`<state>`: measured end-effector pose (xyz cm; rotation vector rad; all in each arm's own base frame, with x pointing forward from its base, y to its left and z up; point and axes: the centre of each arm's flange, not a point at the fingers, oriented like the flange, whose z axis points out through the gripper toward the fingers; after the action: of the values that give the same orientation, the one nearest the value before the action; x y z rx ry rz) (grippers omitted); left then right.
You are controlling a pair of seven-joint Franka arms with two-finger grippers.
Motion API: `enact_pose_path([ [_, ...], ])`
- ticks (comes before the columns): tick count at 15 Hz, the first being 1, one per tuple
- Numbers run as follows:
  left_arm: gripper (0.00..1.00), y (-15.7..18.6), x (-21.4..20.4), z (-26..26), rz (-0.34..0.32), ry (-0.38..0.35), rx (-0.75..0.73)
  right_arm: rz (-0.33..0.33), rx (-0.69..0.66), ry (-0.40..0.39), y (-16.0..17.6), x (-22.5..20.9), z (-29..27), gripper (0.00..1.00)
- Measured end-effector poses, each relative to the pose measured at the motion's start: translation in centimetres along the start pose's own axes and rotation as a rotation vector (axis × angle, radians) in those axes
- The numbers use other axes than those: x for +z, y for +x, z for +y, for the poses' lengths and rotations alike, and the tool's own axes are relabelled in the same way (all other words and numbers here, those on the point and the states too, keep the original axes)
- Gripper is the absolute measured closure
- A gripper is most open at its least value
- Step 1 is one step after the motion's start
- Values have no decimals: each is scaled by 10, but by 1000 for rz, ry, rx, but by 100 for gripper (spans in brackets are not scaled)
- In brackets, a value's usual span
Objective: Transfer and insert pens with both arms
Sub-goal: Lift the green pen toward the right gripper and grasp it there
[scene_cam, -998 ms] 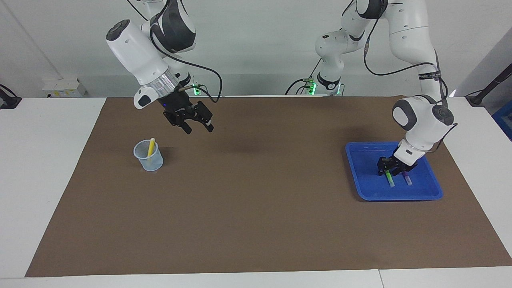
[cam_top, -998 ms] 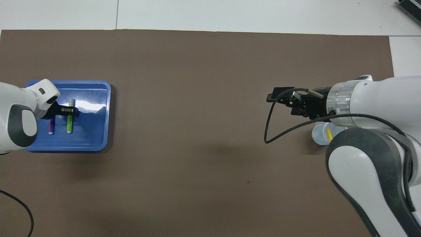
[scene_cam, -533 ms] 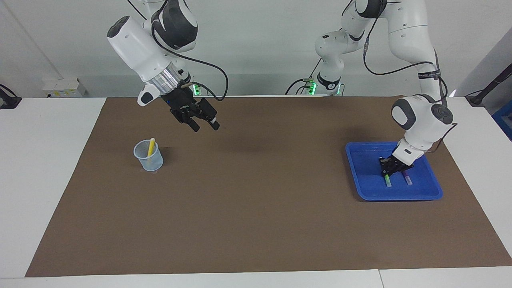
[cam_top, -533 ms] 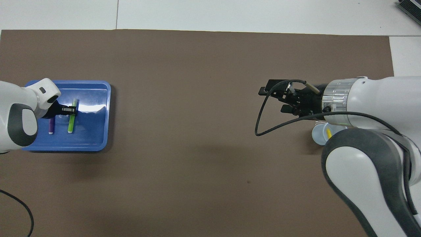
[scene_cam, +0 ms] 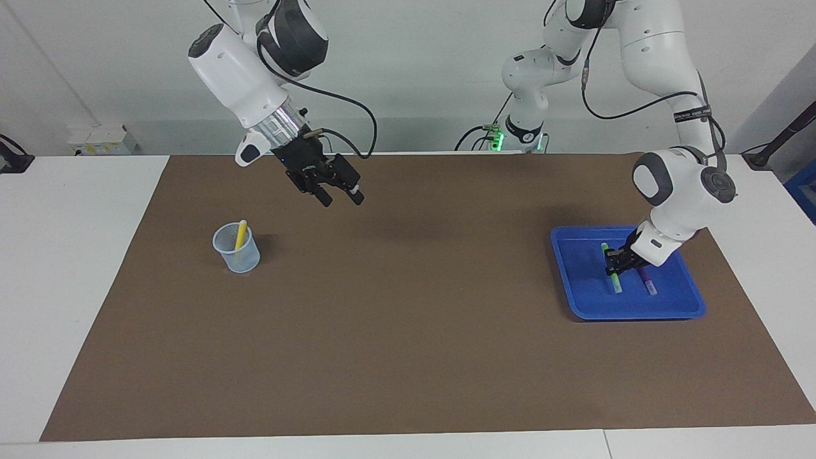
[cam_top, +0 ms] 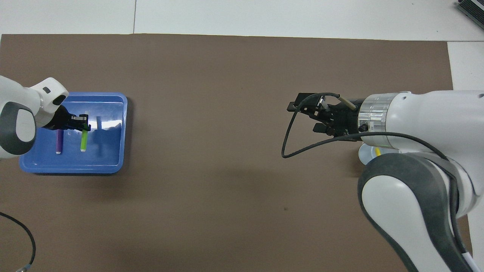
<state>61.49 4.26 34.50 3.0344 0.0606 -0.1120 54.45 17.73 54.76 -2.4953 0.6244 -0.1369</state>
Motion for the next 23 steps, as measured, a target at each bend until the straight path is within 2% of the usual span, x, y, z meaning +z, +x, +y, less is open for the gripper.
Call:
enact_pose_path([
  [4,82,-1,-45,54,-61,-45,-205,1,13,1,0,0,0,0],
  [7,82,-15,-73,96,-88,-107,-393,1,17,1,0,-1,-1,0],
  [13,82,-46,-122,165,-205,-253,-891,-2,21,4,-1,0,-2,0],
  [15,82,-54,-130,189,-266,-302,-1009,-15,29,10,-8,4,-7,0],
  [17,82,-60,-133,207,-339,-342,-1097,-38,41,67,-22,9,-23,0],
  [20,82,-67,-132,226,-448,-387,-1188,-13,56,135,-52,18,-54,0],
  [23,82,-72,-129,233,-523,-406,-1250,-4,47,169,-79,27,-77,0],
])
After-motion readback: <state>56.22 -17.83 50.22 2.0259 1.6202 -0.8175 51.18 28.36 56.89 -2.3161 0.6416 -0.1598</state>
